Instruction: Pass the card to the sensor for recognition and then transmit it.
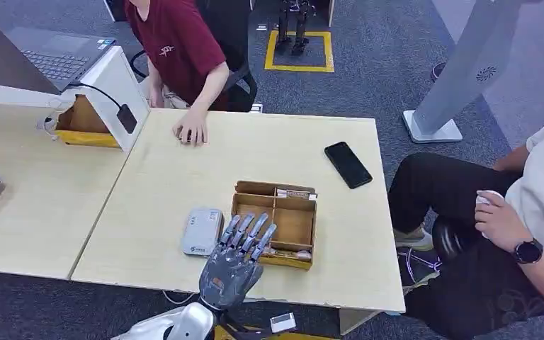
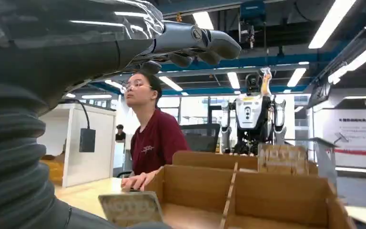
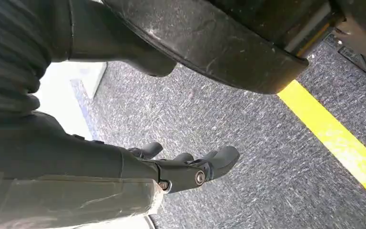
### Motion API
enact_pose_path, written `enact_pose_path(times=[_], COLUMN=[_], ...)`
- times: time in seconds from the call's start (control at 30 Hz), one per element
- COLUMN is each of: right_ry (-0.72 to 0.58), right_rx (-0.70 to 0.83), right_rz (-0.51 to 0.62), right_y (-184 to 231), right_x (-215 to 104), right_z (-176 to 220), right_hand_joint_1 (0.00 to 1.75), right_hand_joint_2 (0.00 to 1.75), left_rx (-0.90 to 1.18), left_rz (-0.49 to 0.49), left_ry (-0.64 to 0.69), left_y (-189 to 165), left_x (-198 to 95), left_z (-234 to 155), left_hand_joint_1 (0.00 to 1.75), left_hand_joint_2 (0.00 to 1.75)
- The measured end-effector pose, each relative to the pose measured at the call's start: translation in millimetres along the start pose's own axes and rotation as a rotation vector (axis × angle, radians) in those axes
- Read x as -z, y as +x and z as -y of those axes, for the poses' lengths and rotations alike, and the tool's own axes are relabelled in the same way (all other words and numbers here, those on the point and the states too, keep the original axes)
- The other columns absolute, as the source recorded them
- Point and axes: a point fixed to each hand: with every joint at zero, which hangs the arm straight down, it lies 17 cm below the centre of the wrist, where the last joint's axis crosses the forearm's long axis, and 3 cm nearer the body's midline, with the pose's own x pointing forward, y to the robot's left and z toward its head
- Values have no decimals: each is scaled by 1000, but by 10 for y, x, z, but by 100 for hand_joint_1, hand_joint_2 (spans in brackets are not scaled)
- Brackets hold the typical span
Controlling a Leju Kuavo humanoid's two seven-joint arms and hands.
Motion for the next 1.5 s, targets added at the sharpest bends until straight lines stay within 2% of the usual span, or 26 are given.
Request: enact_pose_path(times=[0.2,0.6,0.73,0.87,1.03,1.27,1.5], right_ry=[2,5,4,4,6,8,7], right_rx=[-1,-1,-1,-1,-1,-1,-3], right_rz=[-1,-1,0,-1,-3,-3,-1], right_y=[-1,-2,-3,-6,-22,-25,-23], right_x=[-1,-2,-2,-3,-8,-10,-10], right_z=[-4,-11,-11,-13,-32,-39,-37], right_hand_joint_1=[0,0,0,0,0,0,0], right_hand_joint_2=[175,175,175,175,175,175,175], left_rx=[9,14,6,4,-18,2,7], left_rz=[49,71,112,94,118,-8,-59], left_ry=[-26,-45,-64,-78,-101,-113,-121], left_y=[95,125,201,121,118,-313,-456], left_x=[-112,-196,-276,-299,-334,-303,-321], left_z=[81,134,170,202,244,291,313], left_hand_joint_1=[0,0,0,0,0,0,0], left_hand_joint_2=[175,175,175,175,175,175,175])
